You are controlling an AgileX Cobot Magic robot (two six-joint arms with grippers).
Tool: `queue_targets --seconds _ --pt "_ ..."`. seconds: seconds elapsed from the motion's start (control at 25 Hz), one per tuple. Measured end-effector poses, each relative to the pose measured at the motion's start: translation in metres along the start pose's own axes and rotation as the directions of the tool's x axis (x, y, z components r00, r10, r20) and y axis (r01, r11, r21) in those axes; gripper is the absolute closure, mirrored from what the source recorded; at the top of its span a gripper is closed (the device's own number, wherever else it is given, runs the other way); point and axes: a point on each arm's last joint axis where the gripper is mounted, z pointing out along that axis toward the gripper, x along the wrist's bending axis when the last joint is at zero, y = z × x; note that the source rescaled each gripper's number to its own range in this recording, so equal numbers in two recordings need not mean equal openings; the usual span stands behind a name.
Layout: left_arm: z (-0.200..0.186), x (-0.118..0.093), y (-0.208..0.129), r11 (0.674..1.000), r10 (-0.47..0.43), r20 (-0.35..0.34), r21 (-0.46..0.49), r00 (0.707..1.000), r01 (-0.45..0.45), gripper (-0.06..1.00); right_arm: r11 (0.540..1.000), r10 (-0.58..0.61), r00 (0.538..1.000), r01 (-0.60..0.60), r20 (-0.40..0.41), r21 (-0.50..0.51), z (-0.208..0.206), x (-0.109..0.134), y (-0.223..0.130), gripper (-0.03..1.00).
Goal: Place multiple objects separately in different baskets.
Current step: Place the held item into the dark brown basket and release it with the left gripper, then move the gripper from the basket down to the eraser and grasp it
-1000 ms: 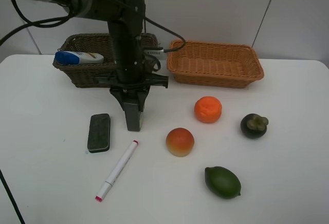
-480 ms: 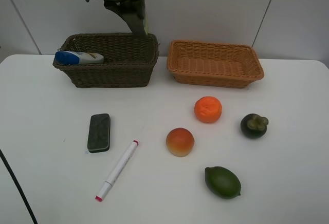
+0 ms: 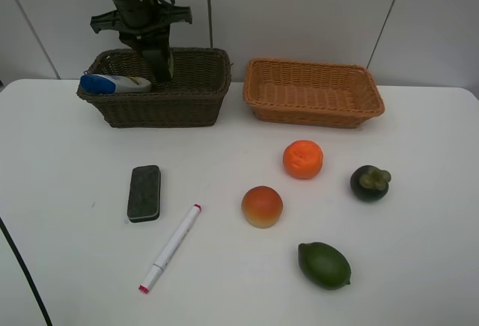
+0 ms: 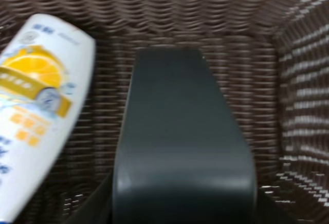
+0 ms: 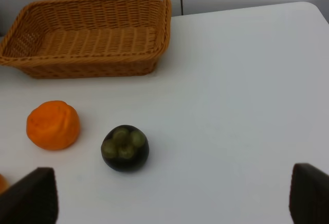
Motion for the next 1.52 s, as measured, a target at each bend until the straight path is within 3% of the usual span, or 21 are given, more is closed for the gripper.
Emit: queue_targets --seconds 0.32,0.4,0.56,0.68,0.84,1.16,1.36,1.52 --pt "0.009 0.023 0.001 0.999 0.005 -0.105 0.046 0.994 -0.001 0.6 1.0 0.0 1.0 0.0 0.0 0.0 0.0 0.0 0.0 -0.03" --pt "0.009 0.025 0.002 0.999 0.007 -0.112 0.044 0.994 -0.002 0.51 1.0 0.0 1.0 0.0 0.0 0.0 0.0 0.0 0.0 -0.03" --pt "0.009 0.025 0.002 0.999 0.009 -0.118 0.043 0.993 -0.004 0.18 1.0 0.0 1.0 0.0 0.0 0.0 0.0 0.0 0.0 -0.03" --pt "0.003 0.025 0.004 0.999 0.006 -0.117 0.041 0.993 -0.001 0.12 1.0 0.0 1.0 0.0 0.0 0.0 0.0 0.0 0.0 -0.03" --pt "-0.026 0.02 0.014 1.0 -0.017 -0.084 0.007 0.996 0.017 0.11 1.0 0.0 1.0 0.0 0.0 0.0 0.0 0.0 0.0 -0.03" --pt "-0.1 -0.008 0.014 0.997 0.005 0.163 -0.079 0.987 0.008 0.11 1.0 0.0 1.0 0.0 0.0 0.0 0.0 0.0 0.0 -0.03" --pt "-0.116 -0.022 -0.019 0.998 0.054 0.178 -0.021 0.983 -0.052 0.11 1.0 0.0 1.0 0.0 0.0 0.0 0.0 0.0 0.0 -0.03" --pt "-0.115 -0.013 -0.063 0.993 0.025 0.144 0.11 0.989 -0.041 0.11 1.0 0.0 1.0 0.0 0.0 0.0 0.0 0.0 0.0 -0.03"
